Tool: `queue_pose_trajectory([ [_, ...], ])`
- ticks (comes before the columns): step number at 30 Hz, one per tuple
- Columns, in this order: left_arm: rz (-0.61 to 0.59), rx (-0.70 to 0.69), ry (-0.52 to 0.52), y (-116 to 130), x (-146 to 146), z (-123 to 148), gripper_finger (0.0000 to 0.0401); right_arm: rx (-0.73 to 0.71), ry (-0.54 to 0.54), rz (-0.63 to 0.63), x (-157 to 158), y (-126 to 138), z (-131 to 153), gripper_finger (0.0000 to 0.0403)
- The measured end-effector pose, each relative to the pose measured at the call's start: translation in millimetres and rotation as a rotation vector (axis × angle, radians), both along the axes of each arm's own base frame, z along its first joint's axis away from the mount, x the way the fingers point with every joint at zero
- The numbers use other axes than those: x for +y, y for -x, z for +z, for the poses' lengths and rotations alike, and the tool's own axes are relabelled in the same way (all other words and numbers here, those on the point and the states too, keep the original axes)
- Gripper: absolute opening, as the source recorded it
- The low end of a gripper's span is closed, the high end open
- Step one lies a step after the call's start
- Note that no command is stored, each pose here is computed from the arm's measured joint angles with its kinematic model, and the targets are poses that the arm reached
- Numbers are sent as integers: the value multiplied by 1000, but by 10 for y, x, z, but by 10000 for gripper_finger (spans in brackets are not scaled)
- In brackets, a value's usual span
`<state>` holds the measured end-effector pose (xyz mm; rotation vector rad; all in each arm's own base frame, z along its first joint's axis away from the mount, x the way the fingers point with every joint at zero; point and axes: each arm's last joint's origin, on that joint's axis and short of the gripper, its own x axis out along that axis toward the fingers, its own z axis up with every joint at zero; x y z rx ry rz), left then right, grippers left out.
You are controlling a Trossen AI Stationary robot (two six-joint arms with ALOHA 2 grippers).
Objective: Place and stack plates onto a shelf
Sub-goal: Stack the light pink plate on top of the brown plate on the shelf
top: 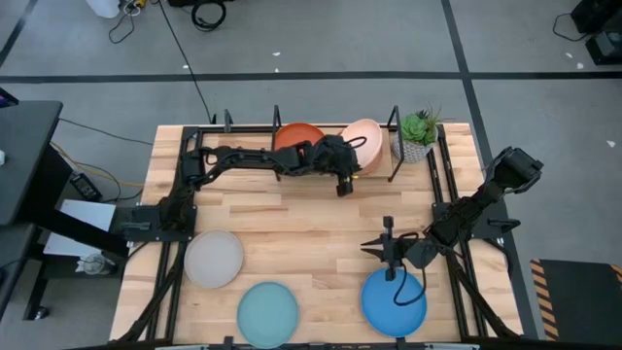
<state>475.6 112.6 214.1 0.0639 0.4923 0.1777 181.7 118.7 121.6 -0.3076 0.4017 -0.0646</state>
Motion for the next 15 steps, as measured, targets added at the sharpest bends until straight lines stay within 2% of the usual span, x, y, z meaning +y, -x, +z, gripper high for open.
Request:
queue_pose_trajectory([
  [8, -15, 24, -22, 5, -14, -16, 21, -8, 2, -3, 9, 5, 6, 59],
  [15, 19, 63, -46, 25, 0, -43, 21, -8, 3, -3, 9, 5, 6, 59],
])
